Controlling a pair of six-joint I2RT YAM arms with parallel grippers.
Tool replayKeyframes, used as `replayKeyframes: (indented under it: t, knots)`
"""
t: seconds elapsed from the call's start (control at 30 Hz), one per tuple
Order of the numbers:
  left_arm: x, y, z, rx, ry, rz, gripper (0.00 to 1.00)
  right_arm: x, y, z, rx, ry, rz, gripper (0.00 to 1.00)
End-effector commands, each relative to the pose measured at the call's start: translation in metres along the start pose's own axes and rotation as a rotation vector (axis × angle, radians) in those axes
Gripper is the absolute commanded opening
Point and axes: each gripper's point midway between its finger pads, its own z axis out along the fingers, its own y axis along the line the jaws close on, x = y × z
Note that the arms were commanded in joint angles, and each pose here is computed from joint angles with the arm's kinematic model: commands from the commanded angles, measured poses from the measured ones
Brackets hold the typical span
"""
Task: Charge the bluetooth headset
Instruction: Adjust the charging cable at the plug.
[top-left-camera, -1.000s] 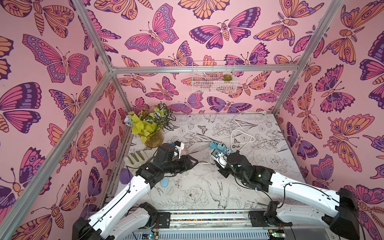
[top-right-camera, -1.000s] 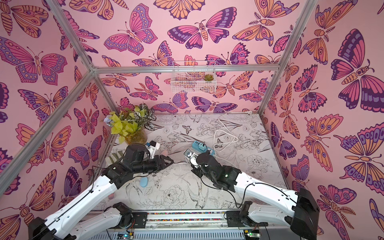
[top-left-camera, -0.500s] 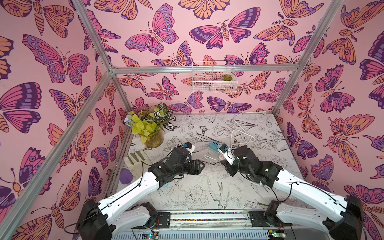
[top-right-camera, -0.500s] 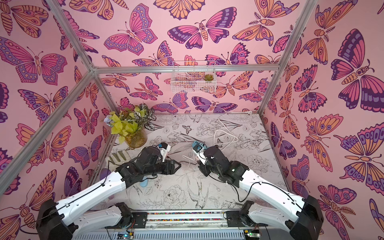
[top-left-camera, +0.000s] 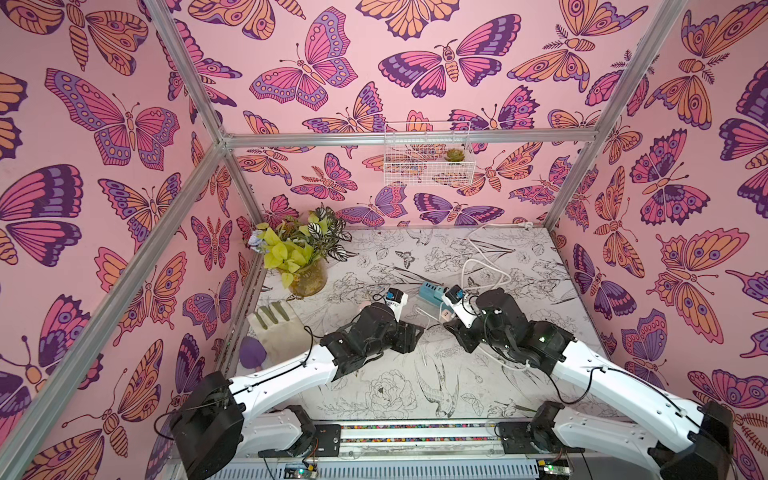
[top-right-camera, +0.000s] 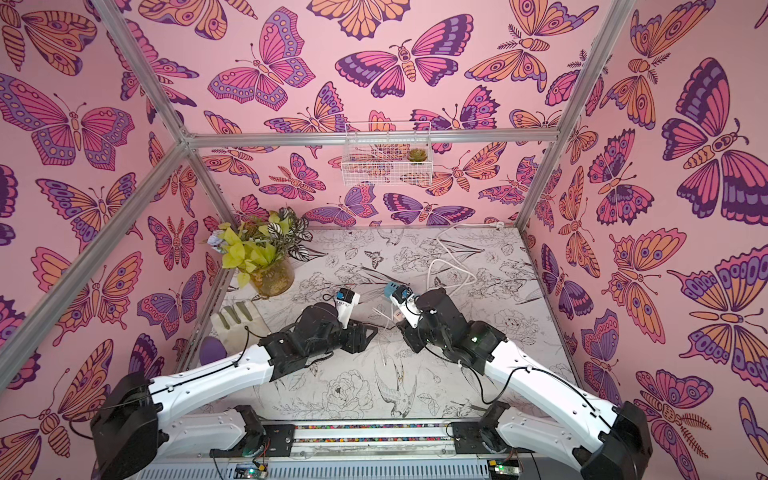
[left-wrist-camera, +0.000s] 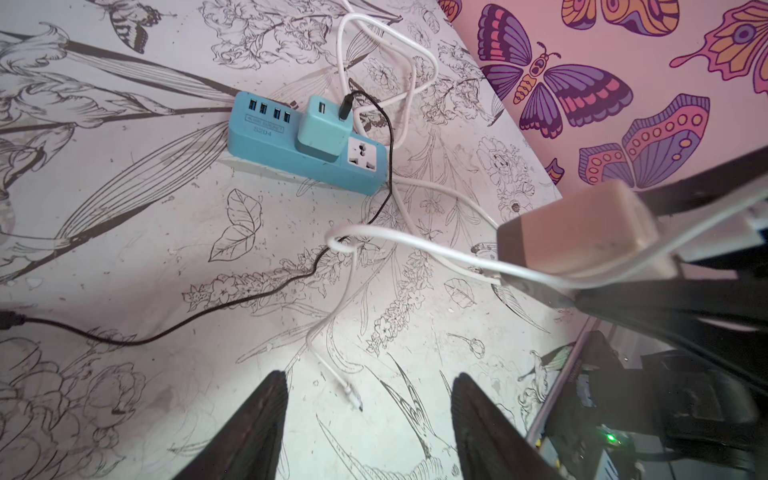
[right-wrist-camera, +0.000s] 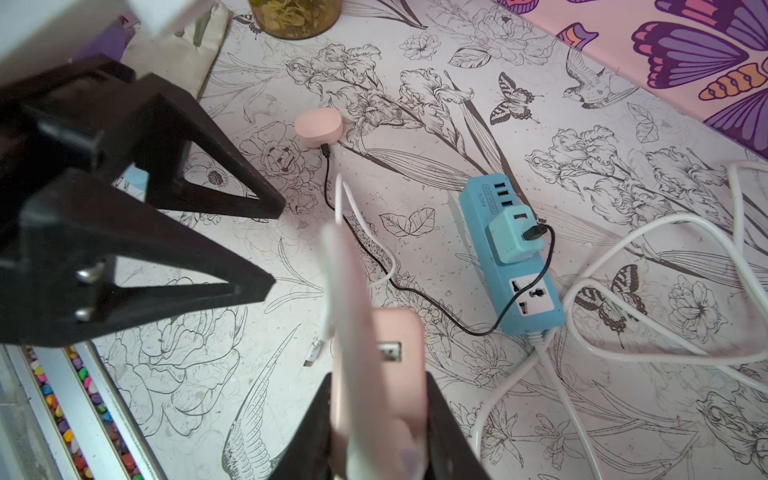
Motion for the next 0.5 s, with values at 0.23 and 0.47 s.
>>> replayKeyframes:
  t: [0.23,0.47]
  knots:
    - [-0.039,0.011,0.027,-0.055,-0.258,0.078,0.65,-0.02,0.012,-0.015,-0.071,-0.076,0.043,0.11]
    - [-0.052,0.01,0.029,-0.035,-0.336,0.054,0.49,-0.023,0.016,-0.015,-0.1,-0.087,0.059,0.11]
